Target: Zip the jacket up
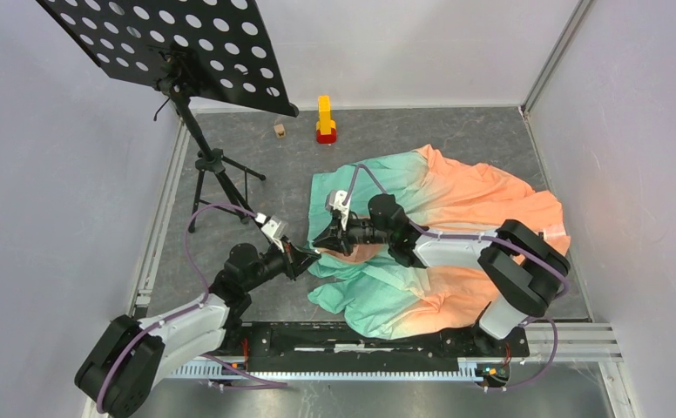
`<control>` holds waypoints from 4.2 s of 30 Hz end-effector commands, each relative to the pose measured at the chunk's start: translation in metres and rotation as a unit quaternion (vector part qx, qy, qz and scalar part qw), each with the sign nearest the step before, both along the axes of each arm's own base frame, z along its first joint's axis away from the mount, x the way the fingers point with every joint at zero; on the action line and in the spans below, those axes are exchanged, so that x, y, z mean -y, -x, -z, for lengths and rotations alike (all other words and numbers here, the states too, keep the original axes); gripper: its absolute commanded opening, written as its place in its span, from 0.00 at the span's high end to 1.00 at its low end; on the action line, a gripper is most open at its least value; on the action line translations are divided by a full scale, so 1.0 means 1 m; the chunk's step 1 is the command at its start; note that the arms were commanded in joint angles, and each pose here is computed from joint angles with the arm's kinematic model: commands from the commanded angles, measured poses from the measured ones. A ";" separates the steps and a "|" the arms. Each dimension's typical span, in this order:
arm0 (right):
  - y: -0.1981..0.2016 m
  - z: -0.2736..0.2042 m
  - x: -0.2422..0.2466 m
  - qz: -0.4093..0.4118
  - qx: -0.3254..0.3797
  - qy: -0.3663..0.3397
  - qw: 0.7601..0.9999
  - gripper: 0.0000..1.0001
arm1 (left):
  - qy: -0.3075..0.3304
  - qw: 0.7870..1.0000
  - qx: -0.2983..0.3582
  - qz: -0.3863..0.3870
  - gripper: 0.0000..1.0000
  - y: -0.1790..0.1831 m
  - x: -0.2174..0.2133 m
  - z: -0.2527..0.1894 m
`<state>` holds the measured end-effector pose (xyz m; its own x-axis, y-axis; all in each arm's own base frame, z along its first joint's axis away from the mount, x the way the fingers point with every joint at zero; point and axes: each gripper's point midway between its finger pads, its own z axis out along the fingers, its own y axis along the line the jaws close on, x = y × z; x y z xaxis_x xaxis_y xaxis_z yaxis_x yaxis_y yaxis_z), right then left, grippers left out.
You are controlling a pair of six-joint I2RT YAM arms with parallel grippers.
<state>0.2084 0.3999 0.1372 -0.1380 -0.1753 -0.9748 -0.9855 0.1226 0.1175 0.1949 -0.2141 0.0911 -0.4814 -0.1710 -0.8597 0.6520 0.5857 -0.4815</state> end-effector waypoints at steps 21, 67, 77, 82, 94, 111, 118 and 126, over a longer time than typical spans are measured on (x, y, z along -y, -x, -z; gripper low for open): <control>-0.024 -0.053 -0.007 0.017 -0.011 -0.096 0.995 1.00 | 0.053 0.992 -0.074 -0.087 0.58 -0.006 -0.011 -0.017; -0.036 -0.053 -0.011 0.025 -0.088 -0.078 0.993 1.00 | 0.031 0.979 -0.123 -0.160 0.66 -0.034 -0.018 -0.097; -0.036 -0.053 -0.010 0.025 -0.087 -0.079 0.993 1.00 | 0.030 0.980 -0.128 -0.149 0.76 -0.031 -0.015 -0.096; -0.036 -0.052 -0.010 0.027 -0.087 -0.077 0.993 1.00 | 0.032 0.980 -0.132 -0.145 0.78 -0.029 -0.014 -0.096; -0.036 -0.054 -0.010 0.026 -0.085 -0.079 0.993 1.00 | 0.035 0.981 -0.144 -0.126 0.63 -0.020 -0.011 -0.098; -0.029 -0.060 -0.010 0.007 -0.077 -0.090 0.993 1.00 | 0.056 0.975 -0.131 -0.172 0.32 -0.037 -0.026 -0.132; -0.027 -0.061 -0.008 0.006 -0.070 -0.092 0.993 1.00 | 0.140 0.956 -0.213 -0.146 0.46 -0.052 -0.015 -0.128; -0.029 -0.062 -0.007 0.011 -0.068 -0.094 0.993 1.00 | 0.137 0.954 -0.219 -0.150 0.46 -0.050 -0.017 -0.114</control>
<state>0.2363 0.4039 0.1686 -0.3459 -0.0567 -0.9366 -0.9310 0.1443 0.3351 0.2465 -0.1936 0.1893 -0.6902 -0.5283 -0.4945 0.1351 0.5773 -0.8053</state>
